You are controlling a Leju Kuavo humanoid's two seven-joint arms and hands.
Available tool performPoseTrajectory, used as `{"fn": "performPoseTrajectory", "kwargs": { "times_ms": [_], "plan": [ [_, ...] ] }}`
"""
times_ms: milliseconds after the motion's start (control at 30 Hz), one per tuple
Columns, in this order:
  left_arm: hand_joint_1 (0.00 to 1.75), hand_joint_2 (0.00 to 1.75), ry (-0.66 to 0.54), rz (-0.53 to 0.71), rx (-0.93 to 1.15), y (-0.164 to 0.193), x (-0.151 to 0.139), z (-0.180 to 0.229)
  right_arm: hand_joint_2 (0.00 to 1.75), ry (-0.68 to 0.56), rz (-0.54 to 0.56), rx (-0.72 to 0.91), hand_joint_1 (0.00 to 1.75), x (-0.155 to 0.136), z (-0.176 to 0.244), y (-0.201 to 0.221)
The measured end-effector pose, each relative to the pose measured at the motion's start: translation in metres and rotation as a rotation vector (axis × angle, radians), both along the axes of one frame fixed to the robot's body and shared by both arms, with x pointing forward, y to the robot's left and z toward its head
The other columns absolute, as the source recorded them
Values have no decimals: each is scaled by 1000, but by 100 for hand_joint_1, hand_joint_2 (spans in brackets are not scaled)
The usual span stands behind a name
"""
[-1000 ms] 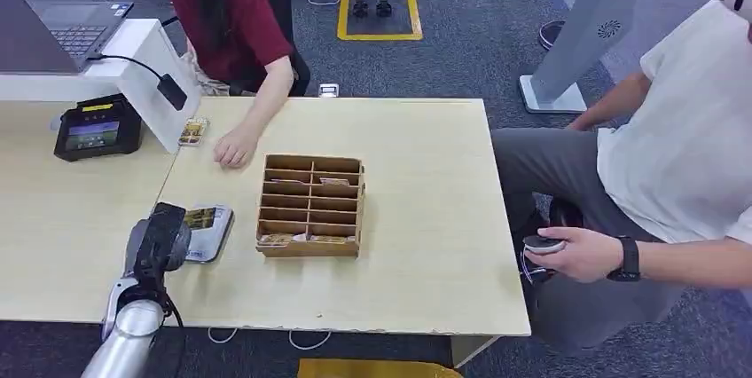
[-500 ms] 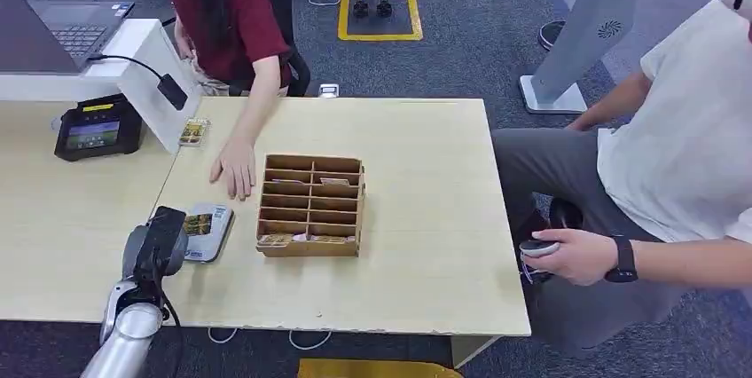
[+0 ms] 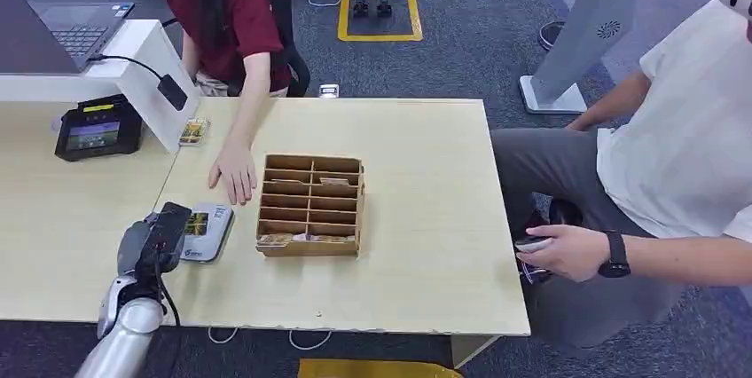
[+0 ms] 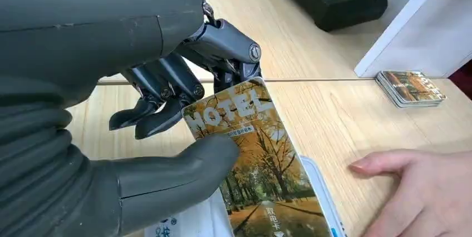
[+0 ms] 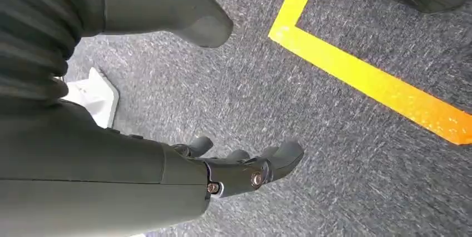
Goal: Pass the card to the sensor for recognition and then transmit it.
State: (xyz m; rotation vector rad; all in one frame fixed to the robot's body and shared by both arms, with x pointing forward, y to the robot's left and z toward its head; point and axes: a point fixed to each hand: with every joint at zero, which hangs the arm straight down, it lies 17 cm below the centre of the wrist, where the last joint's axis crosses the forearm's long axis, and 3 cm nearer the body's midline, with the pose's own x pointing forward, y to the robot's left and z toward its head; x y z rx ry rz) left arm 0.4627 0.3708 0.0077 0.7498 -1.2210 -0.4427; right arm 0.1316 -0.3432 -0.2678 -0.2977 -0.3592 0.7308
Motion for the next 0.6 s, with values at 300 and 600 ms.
{"fn": "performPoseTrajectory", "kwargs": {
  "times_ms": [300, 600],
  "plan": [
    [175, 175, 8, -1, 26, 1, 1, -1, 175, -6, 16, -3, 0, 4, 1, 1],
    [175, 175, 9, -1, 27, 2, 1, -1, 175, -8, 16, -3, 0, 6, 1, 1]
  ]
}}
